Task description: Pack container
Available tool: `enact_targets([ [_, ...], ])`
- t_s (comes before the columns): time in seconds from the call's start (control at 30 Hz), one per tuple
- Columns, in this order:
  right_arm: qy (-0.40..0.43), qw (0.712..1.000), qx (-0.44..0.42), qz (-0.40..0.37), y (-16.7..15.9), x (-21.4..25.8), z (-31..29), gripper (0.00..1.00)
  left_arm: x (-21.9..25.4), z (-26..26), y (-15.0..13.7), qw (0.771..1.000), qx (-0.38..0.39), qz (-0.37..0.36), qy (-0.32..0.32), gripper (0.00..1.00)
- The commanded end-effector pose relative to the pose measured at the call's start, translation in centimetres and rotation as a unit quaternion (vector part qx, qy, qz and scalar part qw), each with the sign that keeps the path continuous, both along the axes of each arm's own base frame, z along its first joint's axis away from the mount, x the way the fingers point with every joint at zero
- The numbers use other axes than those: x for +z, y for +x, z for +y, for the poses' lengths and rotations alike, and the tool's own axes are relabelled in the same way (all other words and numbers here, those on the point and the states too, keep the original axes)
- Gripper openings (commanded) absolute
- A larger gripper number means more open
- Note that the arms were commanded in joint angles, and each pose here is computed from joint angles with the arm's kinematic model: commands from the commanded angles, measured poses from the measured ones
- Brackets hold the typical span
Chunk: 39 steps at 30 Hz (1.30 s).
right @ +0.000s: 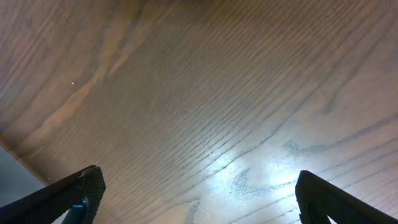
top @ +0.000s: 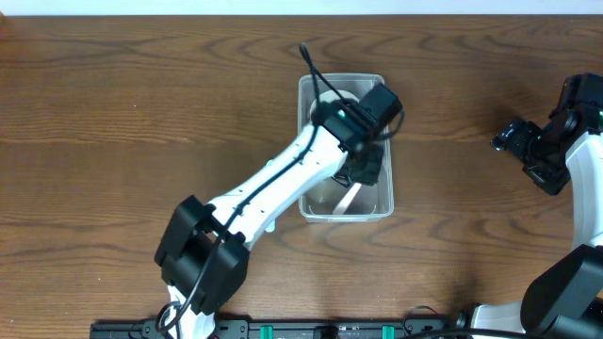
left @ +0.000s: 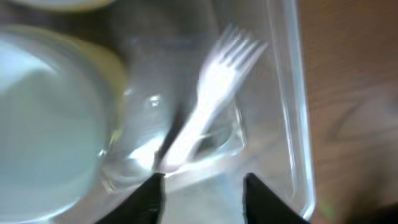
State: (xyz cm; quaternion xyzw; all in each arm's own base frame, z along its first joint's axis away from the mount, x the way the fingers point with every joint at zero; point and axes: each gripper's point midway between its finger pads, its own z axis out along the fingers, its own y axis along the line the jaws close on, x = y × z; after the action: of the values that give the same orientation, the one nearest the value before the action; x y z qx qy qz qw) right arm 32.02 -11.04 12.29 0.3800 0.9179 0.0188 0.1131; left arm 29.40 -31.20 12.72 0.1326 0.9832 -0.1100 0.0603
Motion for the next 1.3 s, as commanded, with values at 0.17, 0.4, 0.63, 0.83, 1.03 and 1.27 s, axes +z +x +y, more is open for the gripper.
enact_targets([
  [0.17,-0.002,1.000,0.002,-0.001,-0.1,0.1,-0.2,0.99,12.7,9.0,3.4,0.989,0.102,-0.098,-0.035,0.62],
  [0.4,-0.002,1.000,0.002,-0.001,-0.1,0.1,-0.2,0.99,10.1,19.1,3.3,0.979,0.183,-0.048,0.075,0.63],
  [0.63,-0.002,1.000,0.002,-0.001,-0.1,0.1,-0.2,0.99,-0.1,20.4,1.6,0.978,0.181,0.031,0.097,0.63],
  [0.83,-0.002,1.000,0.002,-0.001,-0.1,0.1,-0.2,0.99,-7.0,20.6,-0.3,0.982,0.152,0.048,0.097,0.60],
  [1.03,-0.002,1.000,0.002,-0.001,-0.1,0.1,-0.2,0.99,-10.2,20.2,-1.3,0.989,0.110,0.042,0.084,0.57],
  [1.27,-0.002,1.000,0.002,-0.001,-0.1,0.1,-0.2,0.99,-12.2,19.1,-2.1,0.994,0.087,0.038,0.061,0.57],
])
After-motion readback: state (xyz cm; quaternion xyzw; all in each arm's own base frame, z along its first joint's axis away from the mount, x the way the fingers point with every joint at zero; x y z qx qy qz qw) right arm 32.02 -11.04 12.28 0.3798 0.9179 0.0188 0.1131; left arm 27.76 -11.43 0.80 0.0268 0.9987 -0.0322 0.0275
